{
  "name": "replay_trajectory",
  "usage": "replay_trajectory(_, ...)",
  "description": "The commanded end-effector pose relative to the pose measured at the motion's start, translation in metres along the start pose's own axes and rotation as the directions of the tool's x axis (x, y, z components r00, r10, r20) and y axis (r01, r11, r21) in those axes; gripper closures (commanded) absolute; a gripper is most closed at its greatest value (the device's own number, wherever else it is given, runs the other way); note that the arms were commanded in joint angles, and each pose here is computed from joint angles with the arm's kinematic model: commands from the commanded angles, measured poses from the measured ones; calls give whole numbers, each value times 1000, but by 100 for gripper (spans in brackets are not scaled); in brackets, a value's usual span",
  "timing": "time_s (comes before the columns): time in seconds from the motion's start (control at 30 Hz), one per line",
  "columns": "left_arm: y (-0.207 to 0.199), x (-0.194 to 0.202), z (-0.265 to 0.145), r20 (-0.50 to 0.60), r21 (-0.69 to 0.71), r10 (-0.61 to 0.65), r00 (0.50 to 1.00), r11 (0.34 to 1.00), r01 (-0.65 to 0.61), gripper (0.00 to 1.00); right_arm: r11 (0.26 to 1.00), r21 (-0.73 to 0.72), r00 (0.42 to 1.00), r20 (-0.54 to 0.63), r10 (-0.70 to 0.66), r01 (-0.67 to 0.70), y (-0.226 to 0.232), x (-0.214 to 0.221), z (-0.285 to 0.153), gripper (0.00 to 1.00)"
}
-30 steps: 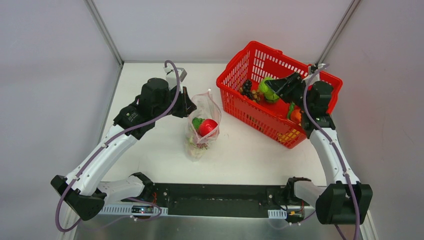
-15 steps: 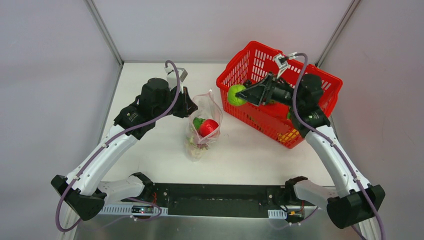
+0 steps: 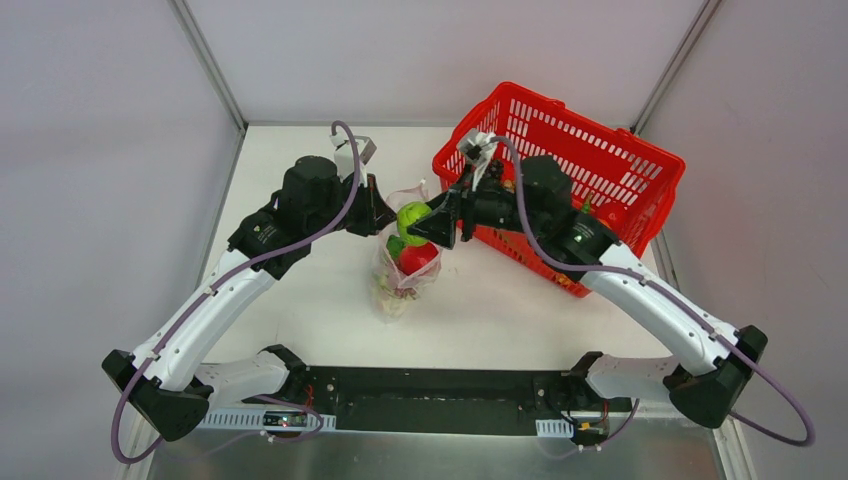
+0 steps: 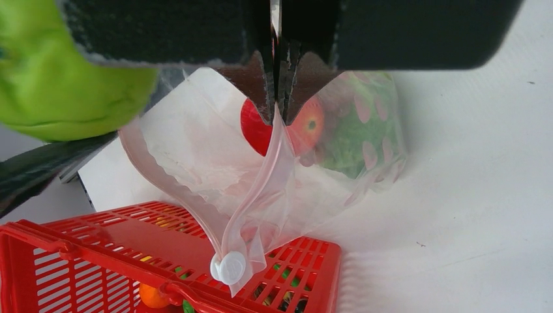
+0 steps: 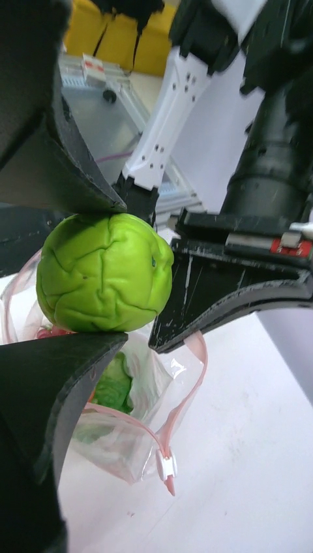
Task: Place the food in the zip-top bag and seal the zipper
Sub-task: Place the fake fruit in the zipper food storage bag.
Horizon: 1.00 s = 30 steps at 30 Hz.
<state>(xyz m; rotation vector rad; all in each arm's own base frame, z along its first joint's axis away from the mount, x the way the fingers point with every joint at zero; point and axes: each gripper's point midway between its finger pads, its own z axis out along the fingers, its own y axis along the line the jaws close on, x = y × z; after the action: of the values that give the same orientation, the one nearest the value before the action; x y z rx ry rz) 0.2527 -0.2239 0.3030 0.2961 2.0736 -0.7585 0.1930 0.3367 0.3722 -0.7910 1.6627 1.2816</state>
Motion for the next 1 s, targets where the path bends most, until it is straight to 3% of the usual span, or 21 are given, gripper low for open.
replay_trajectory(0.0,-10,-17,-5,60,44,-11,998,999,9,100,977,163,991,-26,-133,136,-21,-3,12,49)
replay_trajectory(0.17,-9,-19,-8,75,39,-5,997,999,2,100,958,224,984,-67,-167,178,-31,7,28,48)
replay_trajectory(0.53,-9,-25,-20,108,28,10,994,1000,-13,100,899,389,978,-41,-202,202,-64,8,49,39)
replay_trajectory(0.8,3,-25,-21,131,-26,19,991,1000,-16,100,972,181,989,-43,-142,147,-23,9,61,18)
replay_trajectory(0.87,3,-25,-21,130,-27,22,991,999,-19,100,974,170,989,-8,-148,147,-17,3,56,10)
replay_trajectory(0.97,1,-24,-19,118,-18,22,993,1000,-20,100,970,192,986,43,-160,149,-15,-9,44,7)
